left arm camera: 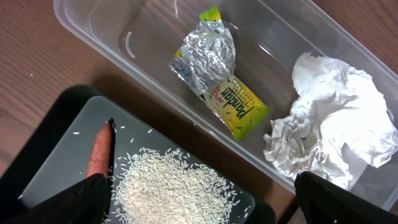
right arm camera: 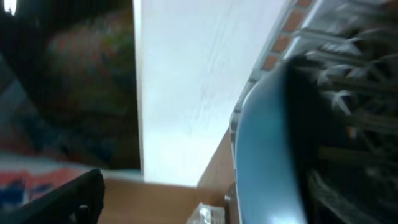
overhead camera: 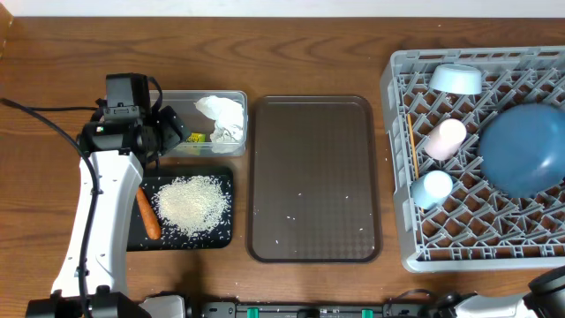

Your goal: Sort waste into correct bins and load items into the dishwasher rack

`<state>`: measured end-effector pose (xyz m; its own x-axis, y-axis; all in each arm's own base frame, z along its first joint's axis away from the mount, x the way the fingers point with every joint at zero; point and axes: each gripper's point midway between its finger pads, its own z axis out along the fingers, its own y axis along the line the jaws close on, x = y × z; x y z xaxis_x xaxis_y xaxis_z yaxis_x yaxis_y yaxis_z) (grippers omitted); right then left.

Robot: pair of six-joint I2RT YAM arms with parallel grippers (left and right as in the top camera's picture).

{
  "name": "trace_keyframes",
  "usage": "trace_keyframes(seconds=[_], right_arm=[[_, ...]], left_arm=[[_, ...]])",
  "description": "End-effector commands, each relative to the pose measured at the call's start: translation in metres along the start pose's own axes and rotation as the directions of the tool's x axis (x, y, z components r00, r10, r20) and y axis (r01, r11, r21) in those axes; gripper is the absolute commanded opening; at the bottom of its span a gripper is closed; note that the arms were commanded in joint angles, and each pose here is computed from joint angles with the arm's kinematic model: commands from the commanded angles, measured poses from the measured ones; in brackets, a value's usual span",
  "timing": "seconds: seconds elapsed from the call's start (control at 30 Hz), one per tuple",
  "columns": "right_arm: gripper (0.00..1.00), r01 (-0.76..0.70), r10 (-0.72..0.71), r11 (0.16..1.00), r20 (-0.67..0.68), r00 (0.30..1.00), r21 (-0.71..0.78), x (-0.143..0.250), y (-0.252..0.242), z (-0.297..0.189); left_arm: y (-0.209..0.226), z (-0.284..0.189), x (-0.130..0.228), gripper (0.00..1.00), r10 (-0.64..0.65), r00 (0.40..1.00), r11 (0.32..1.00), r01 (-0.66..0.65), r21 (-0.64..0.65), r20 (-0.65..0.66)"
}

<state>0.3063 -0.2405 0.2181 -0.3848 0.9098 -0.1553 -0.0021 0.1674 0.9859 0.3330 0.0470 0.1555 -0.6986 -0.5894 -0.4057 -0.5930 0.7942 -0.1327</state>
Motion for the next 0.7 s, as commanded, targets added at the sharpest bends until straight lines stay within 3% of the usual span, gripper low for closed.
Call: trace_keyframes(seconds=[0.0, 0.23, 0.33, 0.53, 0.67], right_arm=[[0.99, -0.063, 0.061, 0.998, 0.059, 0.996, 0.029, -0.010, -0.007, -0.014], [0.99, -0.072, 0.049, 0.988, 0.163, 0.985, 0.137, -0.027, -0.027, -0.025], [0.99, -0.007, -0.008, 0.994, 0.144, 0.990, 0.107, -0.030, -0.016, -0.022], [0.99, 0.193, -0.195, 0.979, -0.023, 0.981, -0.073, -0.023, 0.055, 0.002], [0.99, 0.406, -0.429, 0.898, -0.132, 0.894, -0.171, 0.017, 0.118, 0.043]], left_arm=[[0.005, 0.002, 0.000, 0.98, 0.005, 1.000, 1.000, -0.005, -0.023, 0.002], [0.005, 0.002, 0.000, 0.98, 0.005, 1.000, 1.000, -0.005, -0.023, 0.002], [0.005, 0.002, 0.000, 0.98, 0.005, 1.000, 1.000, -0.005, -0.023, 0.002], [0.005, 0.002, 0.000, 0.98, 0.005, 1.000, 1.000, -0.005, -0.023, 0.002], [0.005, 0.002, 0.000, 0.98, 0.005, 1.000, 1.000, -0.005, -0.023, 0.002]])
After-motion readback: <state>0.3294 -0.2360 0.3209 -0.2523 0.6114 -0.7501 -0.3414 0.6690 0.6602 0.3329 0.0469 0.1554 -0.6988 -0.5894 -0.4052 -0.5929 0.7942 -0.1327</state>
